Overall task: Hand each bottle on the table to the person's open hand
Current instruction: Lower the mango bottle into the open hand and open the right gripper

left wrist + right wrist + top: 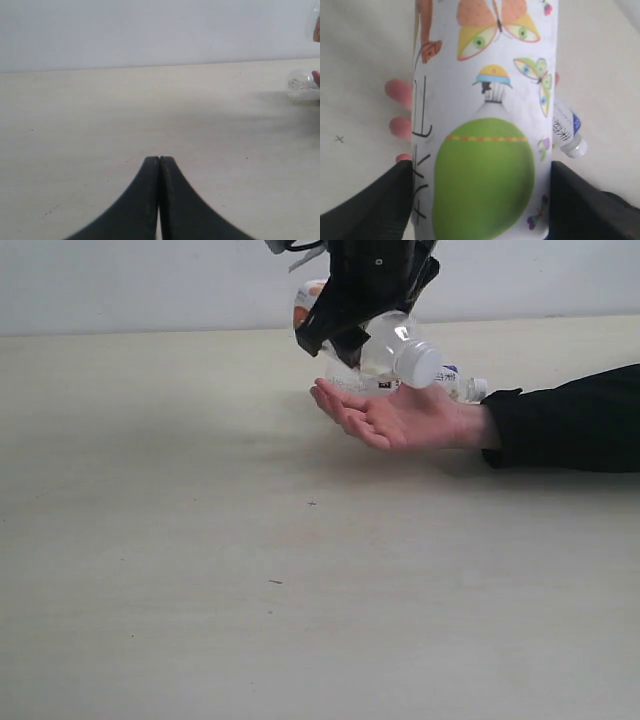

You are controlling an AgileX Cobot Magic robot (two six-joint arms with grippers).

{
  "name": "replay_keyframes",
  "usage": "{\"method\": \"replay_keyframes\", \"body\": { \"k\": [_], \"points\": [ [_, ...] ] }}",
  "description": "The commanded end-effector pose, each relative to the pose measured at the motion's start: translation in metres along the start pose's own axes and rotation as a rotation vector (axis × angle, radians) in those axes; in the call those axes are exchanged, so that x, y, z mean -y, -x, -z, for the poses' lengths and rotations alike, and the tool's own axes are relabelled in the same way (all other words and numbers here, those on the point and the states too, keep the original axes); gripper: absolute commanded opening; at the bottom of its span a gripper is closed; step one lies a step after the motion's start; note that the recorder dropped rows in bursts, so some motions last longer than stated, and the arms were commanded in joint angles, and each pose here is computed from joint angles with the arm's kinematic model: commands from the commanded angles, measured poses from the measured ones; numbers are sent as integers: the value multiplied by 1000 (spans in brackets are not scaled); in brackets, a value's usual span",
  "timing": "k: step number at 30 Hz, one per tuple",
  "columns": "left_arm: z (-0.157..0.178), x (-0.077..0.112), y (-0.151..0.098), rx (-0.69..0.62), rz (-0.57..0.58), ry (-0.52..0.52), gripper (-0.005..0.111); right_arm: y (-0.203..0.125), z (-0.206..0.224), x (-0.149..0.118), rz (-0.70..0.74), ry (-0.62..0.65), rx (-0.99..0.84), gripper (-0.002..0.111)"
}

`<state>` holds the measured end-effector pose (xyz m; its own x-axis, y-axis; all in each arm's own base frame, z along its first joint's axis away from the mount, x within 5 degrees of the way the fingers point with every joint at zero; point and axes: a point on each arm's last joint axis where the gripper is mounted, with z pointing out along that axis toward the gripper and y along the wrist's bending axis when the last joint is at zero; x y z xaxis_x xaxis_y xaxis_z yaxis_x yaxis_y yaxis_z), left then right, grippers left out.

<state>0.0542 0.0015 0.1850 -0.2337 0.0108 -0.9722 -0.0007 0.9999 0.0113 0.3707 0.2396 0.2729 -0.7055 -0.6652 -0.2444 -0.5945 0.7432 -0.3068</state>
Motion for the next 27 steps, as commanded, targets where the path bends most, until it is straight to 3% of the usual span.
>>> {"method": "replay_keyframes", "body": {
  "k": [1, 11, 16, 23, 27],
  "points": [
    [0, 0, 0, 6, 2, 1, 3, -8, -3, 0, -14, 8, -29, 0],
    [0, 0, 0, 6, 1, 2, 3, -35, -17, 1, -96, -23, -101, 0],
    [0, 0, 0, 6, 1, 2, 3, -36, -39, -4, -117, -51, -38, 0],
    [0, 0, 0, 6, 1, 2, 3, -39, -60, -10, -107, -52, -91, 1],
    [0, 0, 0, 6, 1, 2, 3, -40, -70, -13, -101, -48, -121, 30]
  ]
}}
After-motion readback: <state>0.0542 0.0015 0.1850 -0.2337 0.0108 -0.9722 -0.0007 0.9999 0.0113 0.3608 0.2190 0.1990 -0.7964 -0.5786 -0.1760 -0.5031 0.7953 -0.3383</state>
